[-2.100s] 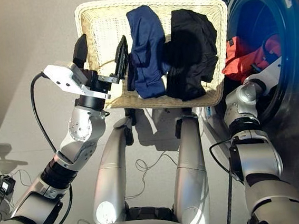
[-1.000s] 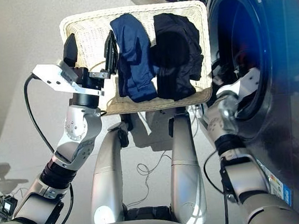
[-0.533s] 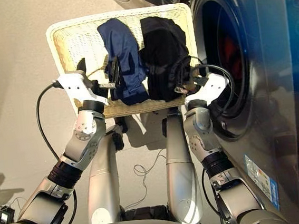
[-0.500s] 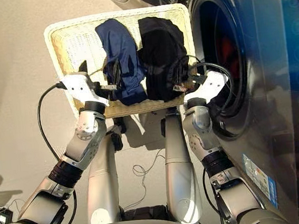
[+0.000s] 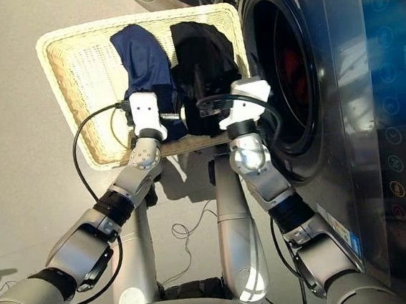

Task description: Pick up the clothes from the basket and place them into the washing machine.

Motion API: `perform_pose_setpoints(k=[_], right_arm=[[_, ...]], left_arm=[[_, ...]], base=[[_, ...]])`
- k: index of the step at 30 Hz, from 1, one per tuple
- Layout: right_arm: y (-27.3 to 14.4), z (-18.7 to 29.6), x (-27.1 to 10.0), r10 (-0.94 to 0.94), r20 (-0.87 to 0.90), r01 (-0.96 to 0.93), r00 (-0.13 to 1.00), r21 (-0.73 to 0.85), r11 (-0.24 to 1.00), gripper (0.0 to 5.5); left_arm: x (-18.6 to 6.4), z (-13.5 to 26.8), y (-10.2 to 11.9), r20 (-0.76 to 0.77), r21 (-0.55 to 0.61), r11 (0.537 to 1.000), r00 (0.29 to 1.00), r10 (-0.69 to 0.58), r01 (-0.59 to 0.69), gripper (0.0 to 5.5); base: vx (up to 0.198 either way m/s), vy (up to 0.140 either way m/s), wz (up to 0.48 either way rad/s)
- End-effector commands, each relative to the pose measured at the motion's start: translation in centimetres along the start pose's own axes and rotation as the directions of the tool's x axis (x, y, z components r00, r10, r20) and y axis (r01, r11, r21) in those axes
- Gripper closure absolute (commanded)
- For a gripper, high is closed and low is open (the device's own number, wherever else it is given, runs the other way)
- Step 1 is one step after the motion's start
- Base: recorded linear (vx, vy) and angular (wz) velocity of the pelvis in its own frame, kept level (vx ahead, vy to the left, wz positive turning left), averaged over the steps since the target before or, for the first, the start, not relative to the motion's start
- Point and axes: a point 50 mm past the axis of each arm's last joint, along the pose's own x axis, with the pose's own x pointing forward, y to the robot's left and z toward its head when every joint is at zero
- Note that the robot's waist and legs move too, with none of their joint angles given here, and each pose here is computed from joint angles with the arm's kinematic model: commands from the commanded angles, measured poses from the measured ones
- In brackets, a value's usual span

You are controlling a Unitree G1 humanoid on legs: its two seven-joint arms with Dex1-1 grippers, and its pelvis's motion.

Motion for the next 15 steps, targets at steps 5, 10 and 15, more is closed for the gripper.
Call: perform_pose_setpoints(k=[5, 10, 15], right_arm=[[3.1, 3.8, -0.3, 0.144, 0.174, -0.165, 0.974, 0.114, 0.980, 0.00], [3.5, 4.2, -0.8, 0.175, 0.183, -0.207, 0.967, 0.172, 0.963, 0.00], [3.3, 4.3, -1.1, 0.181, 0.182, -0.212, 0.966, 0.171, 0.962, 0.00]], left_arm=[[2.1, 0.2, 2.0, -0.109, -0.076, 0.984, 0.982, 0.153, -0.161, 0.00], [3.4, 1.0, 4.0, -0.149, -0.117, 0.958, 0.958, 0.243, -0.261, 0.00], [3.8, 1.4, 4.8, -0.158, -0.122, 0.944, 0.945, 0.286, -0.306, 0.00]], base=[[0.000, 0.000, 0.000], [0.000, 0.000, 0.000], [0.000, 0.000, 0.000]])
